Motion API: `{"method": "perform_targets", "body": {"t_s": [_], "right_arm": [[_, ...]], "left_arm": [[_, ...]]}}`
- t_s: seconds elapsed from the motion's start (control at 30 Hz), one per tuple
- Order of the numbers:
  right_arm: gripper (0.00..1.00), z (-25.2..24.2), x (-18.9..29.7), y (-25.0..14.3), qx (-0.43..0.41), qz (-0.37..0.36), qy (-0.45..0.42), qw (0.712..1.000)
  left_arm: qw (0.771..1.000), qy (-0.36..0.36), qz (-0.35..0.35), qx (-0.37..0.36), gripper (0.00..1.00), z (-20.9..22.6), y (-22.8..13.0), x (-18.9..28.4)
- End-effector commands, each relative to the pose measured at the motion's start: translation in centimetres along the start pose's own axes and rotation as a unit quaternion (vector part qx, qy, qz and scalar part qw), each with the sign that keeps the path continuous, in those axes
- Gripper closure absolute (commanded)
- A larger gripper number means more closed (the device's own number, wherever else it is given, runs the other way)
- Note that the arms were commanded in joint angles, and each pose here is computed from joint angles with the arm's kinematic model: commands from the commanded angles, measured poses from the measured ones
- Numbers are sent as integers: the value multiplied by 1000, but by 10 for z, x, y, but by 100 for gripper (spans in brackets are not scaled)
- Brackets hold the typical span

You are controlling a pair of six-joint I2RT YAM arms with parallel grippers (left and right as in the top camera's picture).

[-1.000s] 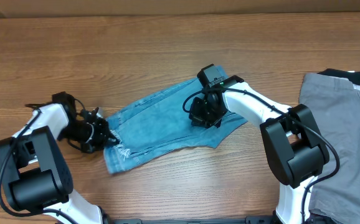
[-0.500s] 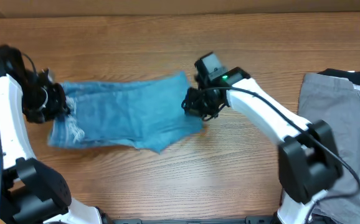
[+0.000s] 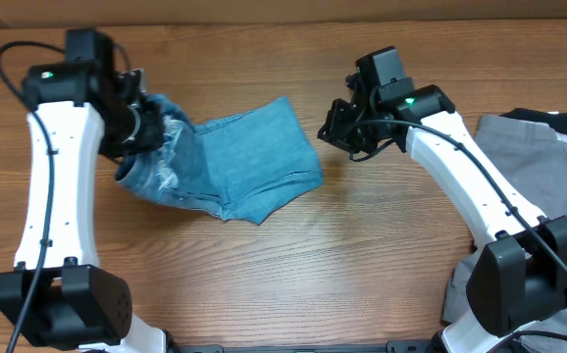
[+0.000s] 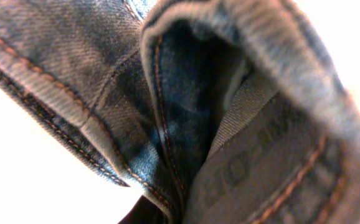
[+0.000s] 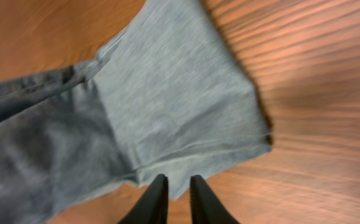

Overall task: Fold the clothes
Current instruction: 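Lift the left end with the left gripper and fold it right over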

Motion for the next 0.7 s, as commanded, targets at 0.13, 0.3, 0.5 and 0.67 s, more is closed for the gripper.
{"method": "perform_targets", "body": {"t_s": [0.13,0.3,0.5,0.67], "right_arm": [[83,-17,-19,6,17,-21,-38,999],[87,-34,-53,-1,6,-4,-40,999],[94,-52,-96,-16,-35,47,-31,998],[95,-73,-125,-29,-105,82,-56,990]], "left_arm": [[999,28,-21,23,86,-19,-2,-1],[999,30,-22,33,87,-18,-2,-1],[999,3,-17,32,86,-26,-2,-1],[999,-26,-14,46,86,-37,-2,-2]]}}
Point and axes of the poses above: each gripper's point midway between its finger pads, its own x axis back along the fingers, its own z axis along the line the jaws close on, y = z × x, the point moved 4 cm from there along x, back along the fingers, and after that the axes turned 8 degrees about x, right-handed, at the moved point
